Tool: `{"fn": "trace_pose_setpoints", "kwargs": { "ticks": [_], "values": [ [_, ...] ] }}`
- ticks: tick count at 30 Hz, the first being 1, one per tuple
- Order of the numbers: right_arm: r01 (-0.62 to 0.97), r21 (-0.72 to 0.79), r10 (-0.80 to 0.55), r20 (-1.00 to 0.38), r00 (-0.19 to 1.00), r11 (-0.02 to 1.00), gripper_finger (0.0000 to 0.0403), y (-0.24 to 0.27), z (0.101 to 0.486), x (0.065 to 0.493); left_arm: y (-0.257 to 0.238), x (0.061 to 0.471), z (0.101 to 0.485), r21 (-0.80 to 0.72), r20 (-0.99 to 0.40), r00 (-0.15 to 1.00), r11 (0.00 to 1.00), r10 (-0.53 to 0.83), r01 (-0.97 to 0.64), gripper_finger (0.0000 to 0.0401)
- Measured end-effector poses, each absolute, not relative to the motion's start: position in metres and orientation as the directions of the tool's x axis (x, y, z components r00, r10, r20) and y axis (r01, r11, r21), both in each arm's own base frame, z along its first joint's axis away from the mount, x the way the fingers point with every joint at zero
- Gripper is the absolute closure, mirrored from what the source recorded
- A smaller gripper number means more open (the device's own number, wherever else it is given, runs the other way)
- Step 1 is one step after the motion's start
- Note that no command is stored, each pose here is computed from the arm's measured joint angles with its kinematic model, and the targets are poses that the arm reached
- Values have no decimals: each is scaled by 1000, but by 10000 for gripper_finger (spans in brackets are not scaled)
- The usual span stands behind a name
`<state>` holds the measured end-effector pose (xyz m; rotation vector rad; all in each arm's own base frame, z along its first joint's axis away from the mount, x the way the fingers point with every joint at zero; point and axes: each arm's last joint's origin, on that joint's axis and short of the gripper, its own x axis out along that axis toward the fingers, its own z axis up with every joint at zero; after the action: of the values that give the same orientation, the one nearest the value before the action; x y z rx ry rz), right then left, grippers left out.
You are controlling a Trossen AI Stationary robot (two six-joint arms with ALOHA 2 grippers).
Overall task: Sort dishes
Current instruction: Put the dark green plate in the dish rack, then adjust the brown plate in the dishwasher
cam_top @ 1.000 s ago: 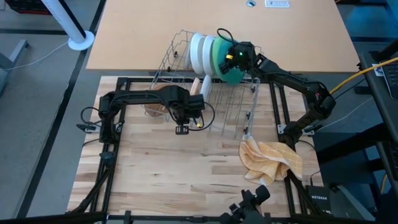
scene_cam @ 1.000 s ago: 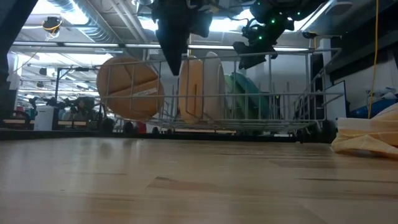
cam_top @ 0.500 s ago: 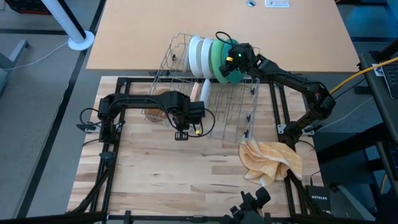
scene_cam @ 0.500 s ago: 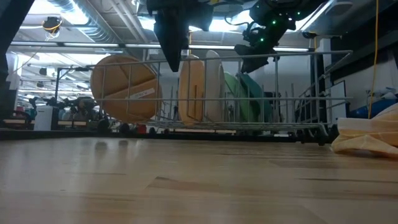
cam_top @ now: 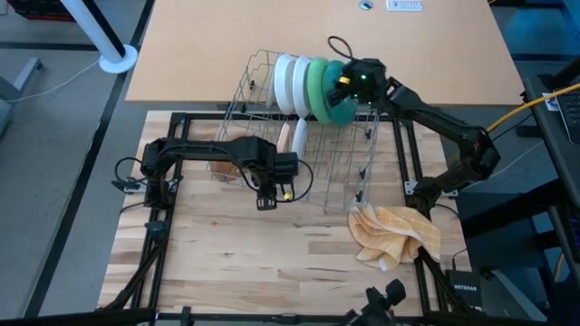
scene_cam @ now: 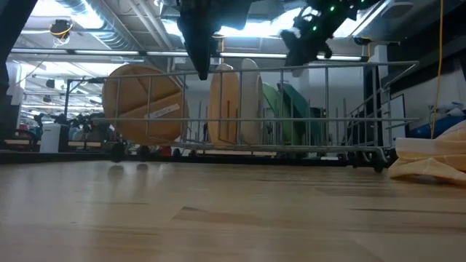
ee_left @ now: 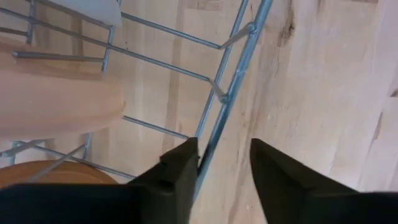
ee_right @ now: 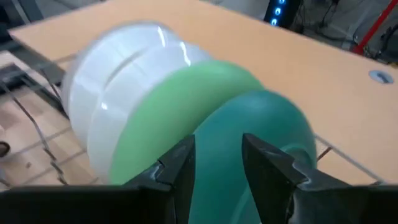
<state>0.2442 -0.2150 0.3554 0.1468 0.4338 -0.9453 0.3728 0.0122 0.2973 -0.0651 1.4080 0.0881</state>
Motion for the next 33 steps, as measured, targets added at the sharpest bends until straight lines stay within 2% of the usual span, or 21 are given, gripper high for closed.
{"fn": "trace_pose_setpoints", "kwargs": {
  "ticks": [5, 14, 18, 27, 33],
  "values": [
    [813, -50, -769, -363, 527, 580, 265, -204, 375, 231, 1, 373, 297, 0, -986, 163, 990, 23, -142, 232],
    [816, -29, -788, -280, 548, 578, 265, -187, 400, 211, -13, 373, 304, -119, -983, 174, 937, -64, -329, 234],
    [816, -25, -792, -263, 551, 577, 265, -184, 405, 207, -18, 376, 322, -205, -964, 236, 915, -127, -347, 233],
    [808, -35, -773, -319, 549, 588, 265, -181, 400, 205, -17, 375, 364, -256, -921, 363, 918, -137, -304, 233],
    [748, -9, -696, -372, 614, 664, 265, -178, 396, 205, 1, 365, 378, -137, -942, 336, 896, 14, -422, 233]
  ]
}}
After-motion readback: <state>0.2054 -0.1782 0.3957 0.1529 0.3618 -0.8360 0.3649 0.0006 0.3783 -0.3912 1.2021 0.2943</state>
